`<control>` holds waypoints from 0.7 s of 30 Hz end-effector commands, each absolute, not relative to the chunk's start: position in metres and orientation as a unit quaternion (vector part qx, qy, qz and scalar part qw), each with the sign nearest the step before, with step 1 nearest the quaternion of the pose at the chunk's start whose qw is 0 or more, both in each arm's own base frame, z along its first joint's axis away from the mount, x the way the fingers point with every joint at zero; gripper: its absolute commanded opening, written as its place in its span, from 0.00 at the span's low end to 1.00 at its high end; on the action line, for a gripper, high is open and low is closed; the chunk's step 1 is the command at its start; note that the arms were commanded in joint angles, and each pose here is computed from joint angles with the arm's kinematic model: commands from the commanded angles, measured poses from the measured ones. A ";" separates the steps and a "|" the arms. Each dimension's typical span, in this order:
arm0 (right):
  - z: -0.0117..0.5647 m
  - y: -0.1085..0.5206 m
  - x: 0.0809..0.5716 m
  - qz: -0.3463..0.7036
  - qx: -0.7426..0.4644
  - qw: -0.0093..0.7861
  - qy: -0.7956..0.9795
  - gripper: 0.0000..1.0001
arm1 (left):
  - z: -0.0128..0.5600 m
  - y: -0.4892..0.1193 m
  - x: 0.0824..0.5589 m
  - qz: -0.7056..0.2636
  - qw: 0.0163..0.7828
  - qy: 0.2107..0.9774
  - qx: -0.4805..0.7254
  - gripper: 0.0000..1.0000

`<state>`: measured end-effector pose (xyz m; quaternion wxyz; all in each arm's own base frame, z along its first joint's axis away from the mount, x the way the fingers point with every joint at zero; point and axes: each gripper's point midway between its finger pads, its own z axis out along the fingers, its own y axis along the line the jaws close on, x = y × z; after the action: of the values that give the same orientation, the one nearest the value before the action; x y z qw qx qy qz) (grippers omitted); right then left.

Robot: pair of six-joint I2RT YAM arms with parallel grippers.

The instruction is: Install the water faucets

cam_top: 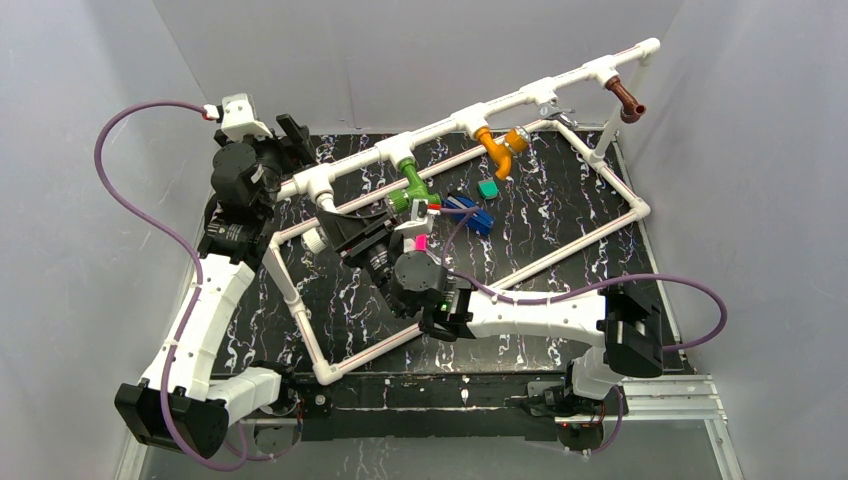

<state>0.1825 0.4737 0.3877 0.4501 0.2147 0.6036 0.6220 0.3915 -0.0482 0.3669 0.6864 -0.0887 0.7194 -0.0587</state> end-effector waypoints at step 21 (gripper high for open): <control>0.443 0.441 0.175 0.751 0.325 0.306 0.488 0.31 | 0.192 -0.033 0.359 0.020 0.461 0.884 -0.070 0.78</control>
<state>0.1810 0.4717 0.3907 0.3601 0.2781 0.5638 0.6893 0.3901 -0.0517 0.3666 0.6850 -0.0848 0.7209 -0.0616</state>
